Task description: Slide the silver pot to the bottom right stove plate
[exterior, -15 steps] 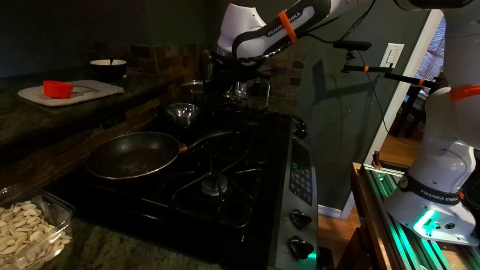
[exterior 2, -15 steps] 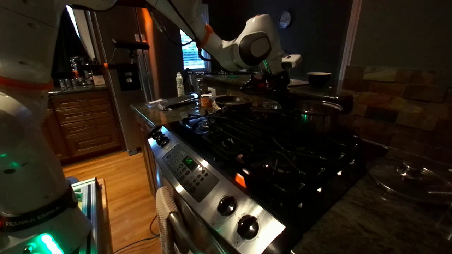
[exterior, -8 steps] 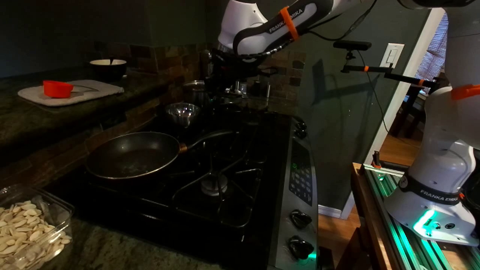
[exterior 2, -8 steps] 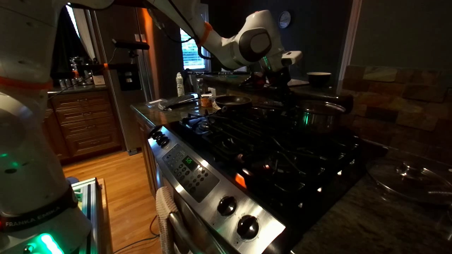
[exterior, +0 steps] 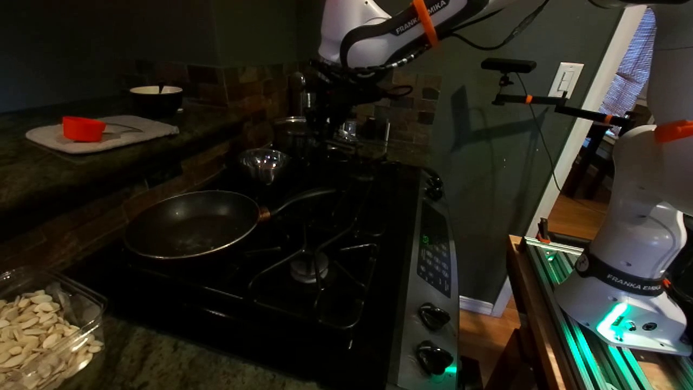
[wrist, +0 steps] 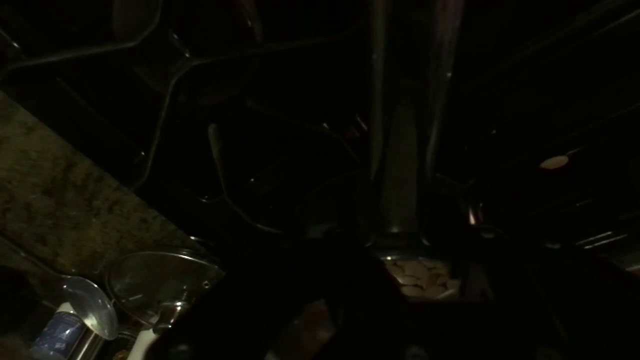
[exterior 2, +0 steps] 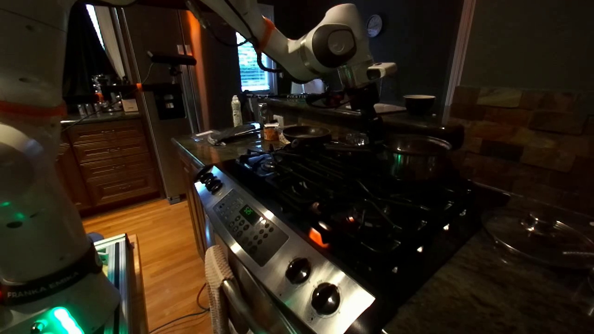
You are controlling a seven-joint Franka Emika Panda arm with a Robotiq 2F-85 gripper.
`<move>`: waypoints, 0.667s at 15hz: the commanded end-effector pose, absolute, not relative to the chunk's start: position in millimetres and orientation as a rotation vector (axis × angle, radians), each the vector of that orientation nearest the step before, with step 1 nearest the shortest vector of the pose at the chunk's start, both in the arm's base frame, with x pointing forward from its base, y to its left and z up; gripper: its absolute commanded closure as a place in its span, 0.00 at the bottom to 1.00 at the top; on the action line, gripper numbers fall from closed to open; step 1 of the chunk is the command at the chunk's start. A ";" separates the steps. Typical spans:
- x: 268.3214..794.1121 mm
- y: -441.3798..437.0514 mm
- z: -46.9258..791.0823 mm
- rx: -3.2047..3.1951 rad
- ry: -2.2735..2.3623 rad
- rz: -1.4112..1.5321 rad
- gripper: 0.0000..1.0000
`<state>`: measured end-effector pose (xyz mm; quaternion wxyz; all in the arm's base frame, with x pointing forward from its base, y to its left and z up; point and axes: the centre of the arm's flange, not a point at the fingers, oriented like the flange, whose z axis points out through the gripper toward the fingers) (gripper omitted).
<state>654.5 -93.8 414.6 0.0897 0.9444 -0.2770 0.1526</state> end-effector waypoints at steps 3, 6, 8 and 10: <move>642.7 -88.5 415.3 2.791 -0.857 0.345 0.83; 643.6 -87.9 414.2 2.808 -0.855 0.350 0.83; 645.7 -87.5 410.7 2.813 -0.849 0.368 0.61; 646.4 -86.6 411.4 2.817 -0.845 0.368 0.67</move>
